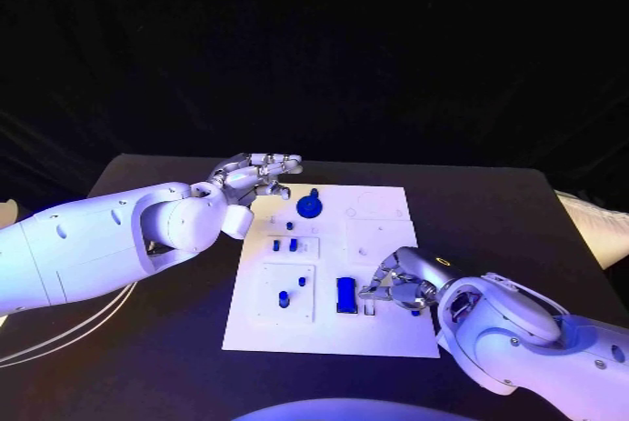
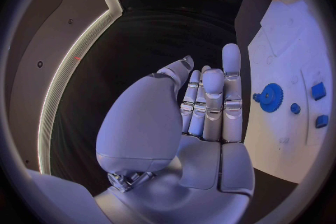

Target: Assemble the parts on the task board

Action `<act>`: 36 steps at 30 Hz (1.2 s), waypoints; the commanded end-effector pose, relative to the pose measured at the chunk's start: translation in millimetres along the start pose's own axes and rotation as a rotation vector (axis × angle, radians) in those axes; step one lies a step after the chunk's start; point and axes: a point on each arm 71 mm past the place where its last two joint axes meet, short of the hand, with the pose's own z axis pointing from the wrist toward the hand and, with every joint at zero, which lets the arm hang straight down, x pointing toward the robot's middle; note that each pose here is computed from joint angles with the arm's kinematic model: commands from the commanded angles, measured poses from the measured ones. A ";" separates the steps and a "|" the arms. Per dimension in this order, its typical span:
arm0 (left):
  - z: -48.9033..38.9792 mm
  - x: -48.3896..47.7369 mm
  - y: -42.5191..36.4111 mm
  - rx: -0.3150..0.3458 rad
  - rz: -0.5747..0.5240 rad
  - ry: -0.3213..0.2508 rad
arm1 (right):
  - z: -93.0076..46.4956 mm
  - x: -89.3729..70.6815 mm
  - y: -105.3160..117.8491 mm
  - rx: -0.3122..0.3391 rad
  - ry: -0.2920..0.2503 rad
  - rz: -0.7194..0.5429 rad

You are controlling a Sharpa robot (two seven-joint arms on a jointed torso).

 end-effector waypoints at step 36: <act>-2.6 1.0 -0.2 0.002 -0.002 0.021 | -22.9 -13.0 -59.8 0.117 -0.010 -0.158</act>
